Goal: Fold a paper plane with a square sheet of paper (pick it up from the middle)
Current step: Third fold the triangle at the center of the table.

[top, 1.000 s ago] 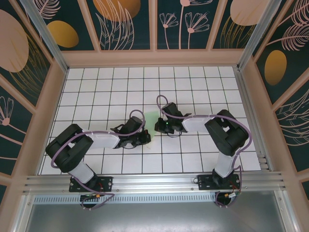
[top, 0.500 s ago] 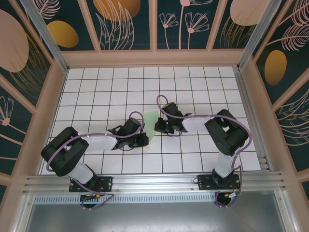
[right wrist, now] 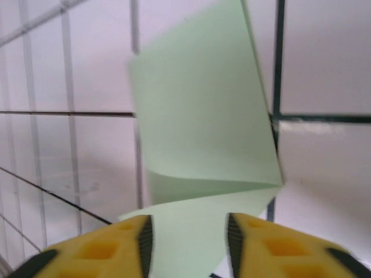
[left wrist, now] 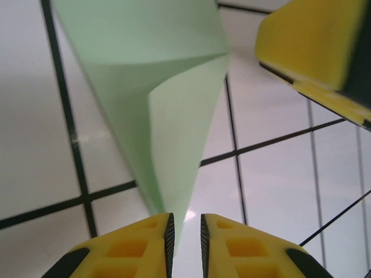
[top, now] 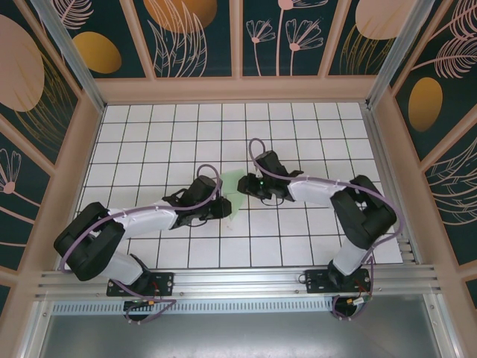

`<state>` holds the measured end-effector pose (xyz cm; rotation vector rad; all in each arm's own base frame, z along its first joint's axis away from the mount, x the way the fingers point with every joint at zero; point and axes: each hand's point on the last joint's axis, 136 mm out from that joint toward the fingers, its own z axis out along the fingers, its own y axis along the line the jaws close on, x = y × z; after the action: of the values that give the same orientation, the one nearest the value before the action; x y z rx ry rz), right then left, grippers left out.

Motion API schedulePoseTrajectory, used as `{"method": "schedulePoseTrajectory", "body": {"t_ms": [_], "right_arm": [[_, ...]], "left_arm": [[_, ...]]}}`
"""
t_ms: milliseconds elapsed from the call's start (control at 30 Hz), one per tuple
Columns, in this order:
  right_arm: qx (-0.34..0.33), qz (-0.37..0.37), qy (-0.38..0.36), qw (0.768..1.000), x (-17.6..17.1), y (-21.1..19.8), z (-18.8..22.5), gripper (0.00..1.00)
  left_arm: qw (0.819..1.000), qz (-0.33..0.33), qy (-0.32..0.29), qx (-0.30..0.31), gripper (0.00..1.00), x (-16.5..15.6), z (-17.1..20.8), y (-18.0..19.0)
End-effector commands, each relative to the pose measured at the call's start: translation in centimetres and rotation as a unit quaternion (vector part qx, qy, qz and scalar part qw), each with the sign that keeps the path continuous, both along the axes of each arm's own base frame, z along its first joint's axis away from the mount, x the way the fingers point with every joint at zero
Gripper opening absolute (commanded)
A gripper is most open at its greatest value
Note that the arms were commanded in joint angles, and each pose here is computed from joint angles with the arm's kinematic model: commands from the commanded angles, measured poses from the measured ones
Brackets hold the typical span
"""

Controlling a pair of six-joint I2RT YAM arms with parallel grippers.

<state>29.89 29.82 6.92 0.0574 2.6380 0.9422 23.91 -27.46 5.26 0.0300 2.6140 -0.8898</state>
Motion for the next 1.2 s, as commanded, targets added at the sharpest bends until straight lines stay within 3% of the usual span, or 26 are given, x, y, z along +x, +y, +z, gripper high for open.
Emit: {"method": "schedulePoseTrajectory", "body": {"t_ms": [0,233,633,1167], "right_arm": [[0.012,-0.041,-0.033,0.999,1.0,-1.9,2.1,0.48],[0.018,-0.063,-0.023,0.998,0.9,-4.3,0.9,0.54],[0.045,-0.014,0.017,0.999,0.2,-2.3,-1.0,0.52],[0.040,0.008,0.049,0.998,0.5,-0.4,-2.6,0.48]], "left_arm": [[0.998,0.020,-0.026,-0.044,0.22,2.0,2.0,-1.7],[0.997,0.058,-0.042,-0.021,0.20,4.0,1.5,-1.5],[0.993,0.104,-0.019,0.045,0.13,4.5,-2.5,0.5],[0.990,0.117,-0.001,0.073,0.12,3.6,-4.5,2.0]]}}
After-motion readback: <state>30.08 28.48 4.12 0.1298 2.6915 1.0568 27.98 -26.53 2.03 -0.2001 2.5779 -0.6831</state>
